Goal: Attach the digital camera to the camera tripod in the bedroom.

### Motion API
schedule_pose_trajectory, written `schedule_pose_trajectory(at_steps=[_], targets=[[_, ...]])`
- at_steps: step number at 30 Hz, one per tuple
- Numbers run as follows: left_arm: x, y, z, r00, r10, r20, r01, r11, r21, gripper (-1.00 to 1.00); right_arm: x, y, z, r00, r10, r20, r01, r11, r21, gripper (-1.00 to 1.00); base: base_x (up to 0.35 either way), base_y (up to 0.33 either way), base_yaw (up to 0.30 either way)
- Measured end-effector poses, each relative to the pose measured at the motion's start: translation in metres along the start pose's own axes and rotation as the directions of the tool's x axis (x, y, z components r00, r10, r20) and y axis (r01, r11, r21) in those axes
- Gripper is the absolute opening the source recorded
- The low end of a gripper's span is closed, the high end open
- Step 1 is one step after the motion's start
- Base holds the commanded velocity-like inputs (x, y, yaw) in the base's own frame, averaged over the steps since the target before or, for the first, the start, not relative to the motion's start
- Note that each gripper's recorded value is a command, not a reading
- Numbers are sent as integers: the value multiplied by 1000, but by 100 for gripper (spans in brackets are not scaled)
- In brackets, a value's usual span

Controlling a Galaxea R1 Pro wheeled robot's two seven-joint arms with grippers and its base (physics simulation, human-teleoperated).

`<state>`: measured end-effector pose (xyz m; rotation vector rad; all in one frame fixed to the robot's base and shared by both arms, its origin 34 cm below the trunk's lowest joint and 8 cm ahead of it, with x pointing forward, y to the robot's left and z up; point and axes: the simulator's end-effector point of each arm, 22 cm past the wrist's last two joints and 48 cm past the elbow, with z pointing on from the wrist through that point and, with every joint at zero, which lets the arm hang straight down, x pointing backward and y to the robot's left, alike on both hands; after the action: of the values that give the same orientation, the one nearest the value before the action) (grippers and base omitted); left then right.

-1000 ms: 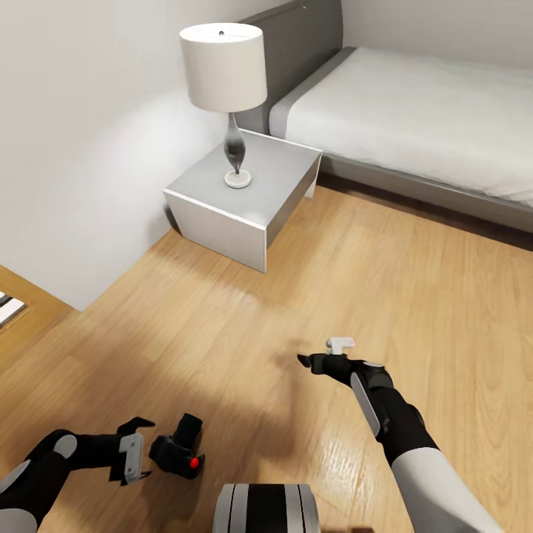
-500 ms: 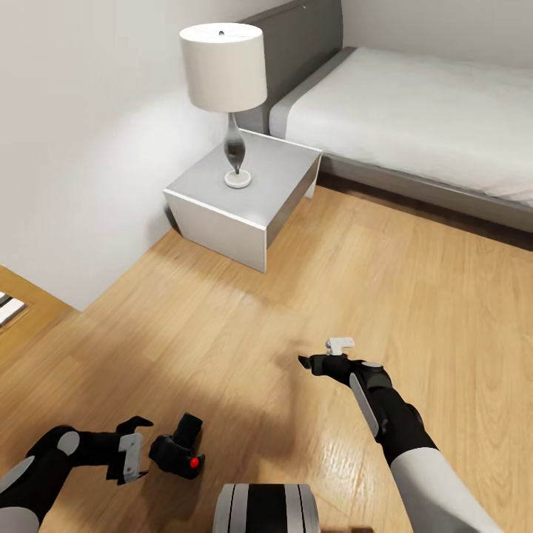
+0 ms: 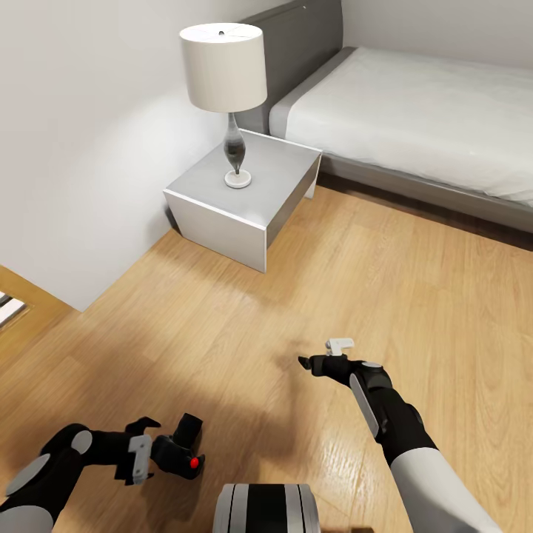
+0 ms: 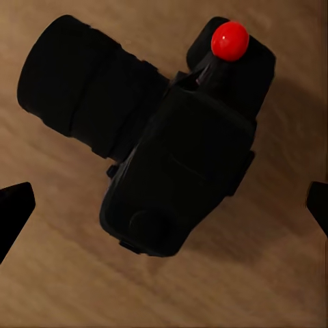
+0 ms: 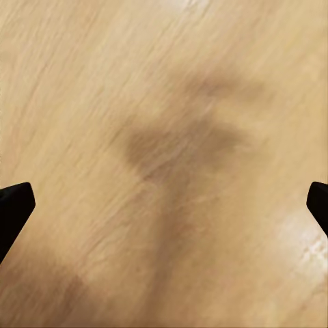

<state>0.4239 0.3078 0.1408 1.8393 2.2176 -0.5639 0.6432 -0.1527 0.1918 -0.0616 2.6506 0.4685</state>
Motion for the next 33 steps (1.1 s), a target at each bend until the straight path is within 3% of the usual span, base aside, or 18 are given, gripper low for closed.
schedule_pose_trajectory(at_steps=[5,14,23,33], targets=[[0,-2,2,1000,2,-10,-2,1000,7,100,2,0,1,1000,1,-4,-1,1000,0,100,0,0,0],[8,1,2,998,-42,-52,41,999,-10,100,3,-1,1,1000,1,-6,-1,1000,2,100,0,0,0],[18,0,4,995,-37,-91,36,999,-12,100,3,-1,1,1000,1,-7,-1,1000,2,100,0,0,0],[13,1,9,995,-37,-87,35,999,-25,100,3,-1,1,1000,1,-7,-1,1000,3,100,0,0,0]])
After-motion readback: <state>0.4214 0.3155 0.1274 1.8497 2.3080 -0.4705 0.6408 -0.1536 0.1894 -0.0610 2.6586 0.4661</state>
